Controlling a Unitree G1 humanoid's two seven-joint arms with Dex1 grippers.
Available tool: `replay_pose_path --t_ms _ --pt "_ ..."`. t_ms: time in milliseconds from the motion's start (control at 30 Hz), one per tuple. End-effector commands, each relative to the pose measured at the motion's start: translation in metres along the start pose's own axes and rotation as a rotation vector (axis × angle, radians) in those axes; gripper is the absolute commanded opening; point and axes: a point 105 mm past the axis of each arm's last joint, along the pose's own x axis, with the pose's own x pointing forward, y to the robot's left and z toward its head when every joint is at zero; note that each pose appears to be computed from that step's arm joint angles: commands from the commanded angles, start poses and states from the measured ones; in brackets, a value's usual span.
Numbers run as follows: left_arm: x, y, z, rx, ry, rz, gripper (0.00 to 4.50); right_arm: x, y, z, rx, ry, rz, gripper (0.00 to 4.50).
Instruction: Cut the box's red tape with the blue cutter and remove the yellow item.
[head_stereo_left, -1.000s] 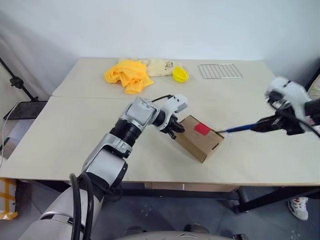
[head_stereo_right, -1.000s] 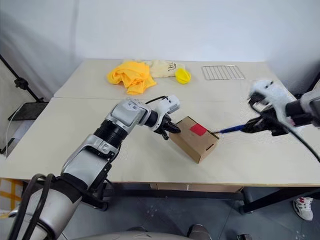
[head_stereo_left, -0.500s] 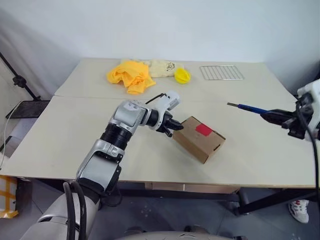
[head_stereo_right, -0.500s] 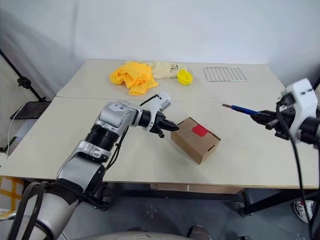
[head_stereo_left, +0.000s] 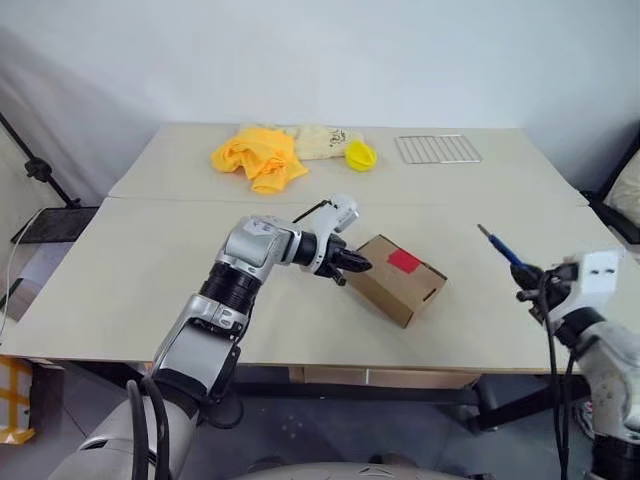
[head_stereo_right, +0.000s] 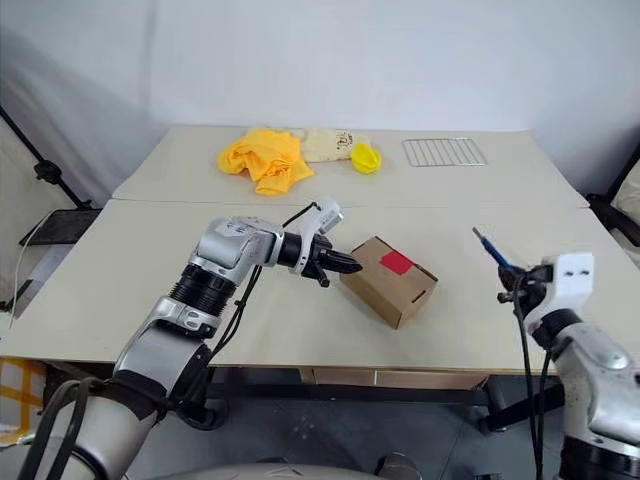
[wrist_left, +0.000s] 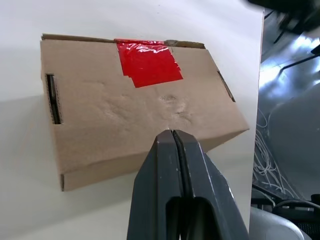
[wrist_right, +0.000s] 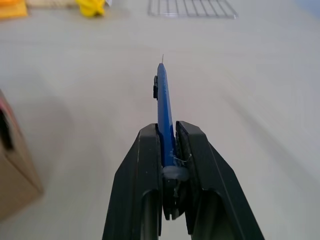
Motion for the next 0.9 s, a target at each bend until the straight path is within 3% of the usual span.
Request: replay_pose_path --t_ms 33,233,267,333,500,667,700,900 --pt "0.002 -0.002 0.005 0.007 -0.030 -0.009 0.00 -0.001 -0.009 -0.009 -0.005 -0.023 -0.081 0.16" --pt "0.007 0.001 0.000 -0.010 -0.033 0.004 0.00 -0.002 0.002 -0.052 0.077 0.052 -0.104 0.16" --pt "0.007 0.001 0.001 -0.011 -0.035 0.005 0.00 -0.002 0.003 -0.054 0.078 0.056 -0.102 0.72" --pt "0.008 0.001 0.001 -0.012 -0.037 0.005 0.00 -0.002 0.005 -0.056 0.085 0.061 -0.097 1.15" --pt "0.008 0.000 0.001 -0.008 -0.037 0.002 0.00 -0.006 0.002 -0.055 0.090 0.056 -0.102 2.69" --pt "0.007 0.000 0.001 -0.007 -0.037 0.001 0.00 -0.017 -0.007 -0.033 0.066 0.002 -0.112 4.30" --pt "0.007 0.000 0.001 -0.007 -0.037 0.001 0.00 -0.021 -0.010 -0.027 0.053 -0.010 -0.113 4.47" --pt "0.007 0.000 0.001 -0.005 -0.037 0.002 0.00 -0.045 -0.017 0.007 -0.027 -0.050 -0.082 4.47"
